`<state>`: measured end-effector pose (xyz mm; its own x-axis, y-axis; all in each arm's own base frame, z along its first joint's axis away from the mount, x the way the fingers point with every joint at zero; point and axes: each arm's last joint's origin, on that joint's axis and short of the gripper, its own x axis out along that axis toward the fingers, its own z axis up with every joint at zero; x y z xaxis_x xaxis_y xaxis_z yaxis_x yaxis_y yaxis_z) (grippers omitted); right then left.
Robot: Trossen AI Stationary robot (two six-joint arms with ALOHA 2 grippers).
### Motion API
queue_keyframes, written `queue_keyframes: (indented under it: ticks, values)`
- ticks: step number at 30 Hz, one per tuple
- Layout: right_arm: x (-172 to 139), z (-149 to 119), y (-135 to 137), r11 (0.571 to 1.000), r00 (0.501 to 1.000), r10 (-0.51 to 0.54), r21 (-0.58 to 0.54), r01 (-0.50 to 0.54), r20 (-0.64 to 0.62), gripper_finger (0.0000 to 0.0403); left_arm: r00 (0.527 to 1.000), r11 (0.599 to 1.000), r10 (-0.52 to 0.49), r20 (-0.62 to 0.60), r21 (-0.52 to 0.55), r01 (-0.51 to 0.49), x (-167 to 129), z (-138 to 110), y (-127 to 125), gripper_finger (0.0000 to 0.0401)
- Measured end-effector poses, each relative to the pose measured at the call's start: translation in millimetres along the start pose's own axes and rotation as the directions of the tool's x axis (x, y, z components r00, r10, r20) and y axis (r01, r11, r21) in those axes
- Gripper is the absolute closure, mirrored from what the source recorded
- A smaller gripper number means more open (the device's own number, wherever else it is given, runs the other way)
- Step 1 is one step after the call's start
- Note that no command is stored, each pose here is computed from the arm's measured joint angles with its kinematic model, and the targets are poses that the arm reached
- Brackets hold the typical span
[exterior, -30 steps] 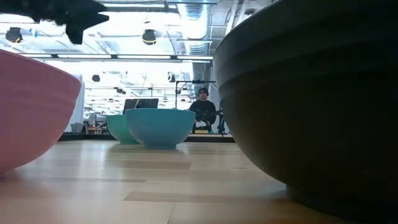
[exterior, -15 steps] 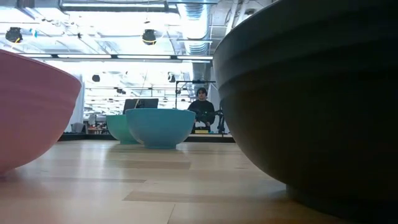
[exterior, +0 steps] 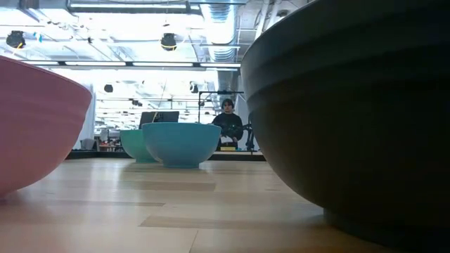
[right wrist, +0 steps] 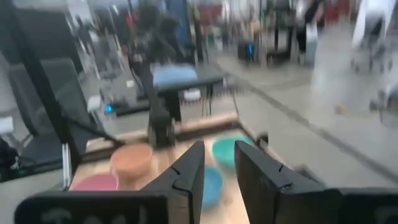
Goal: Nest bowls inside each other
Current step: Stack the top black bowl on top of the blue bowl
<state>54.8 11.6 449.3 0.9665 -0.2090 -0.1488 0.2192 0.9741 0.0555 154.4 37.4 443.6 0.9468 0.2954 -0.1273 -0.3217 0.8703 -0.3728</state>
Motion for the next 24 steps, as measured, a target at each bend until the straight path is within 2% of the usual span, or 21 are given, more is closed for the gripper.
queue_keyframes:
  ticks: [4,6,7,10,14,16,20,24]
  values:
    - [13,2,14,0.995,0.998,-0.001,0.095,0.006,-0.058,0.0291,0.996,0.996,-0.081,-0.027,-0.040,0.080,-4,0,-2,0.0289]
    - [18,1,20,0.978,0.995,0.043,0.209,-0.025,-0.086,0.0291,0.990,0.989,-0.135,-0.039,-0.071,0.132,-7,0,-4,0.0289]
    - [20,0,23,0.972,0.992,0.071,0.229,-0.047,-0.100,0.0291,0.985,0.984,-0.165,-0.046,-0.073,0.161,-9,0,-5,0.0289]
    - [26,-2,30,0.983,0.985,0.105,0.164,-0.082,-0.136,0.0291,0.977,0.978,-0.208,-0.053,-0.014,0.208,-11,0,-7,0.0289]
    - [32,-5,36,0.989,0.980,0.100,0.126,-0.079,-0.173,0.0291,0.987,0.987,-0.158,-0.036,0.024,0.159,-10,0,-6,0.0289]
    - [32,-7,36,0.986,0.977,0.099,0.148,-0.071,-0.189,0.0291,0.991,0.991,-0.132,-0.027,0.025,0.133,-10,1,-5,0.0289]
    - [35,-10,40,0.959,0.964,0.126,0.278,-0.058,-0.234,0.0291,0.991,0.992,-0.123,-0.049,0.024,0.125,-10,-2,-4,0.0289]
    - [38,-14,43,0.960,0.953,0.130,0.277,-0.052,-0.272,0.0291,0.991,0.992,-0.121,-0.056,0.025,0.123,-10,-2,-4,0.0289]
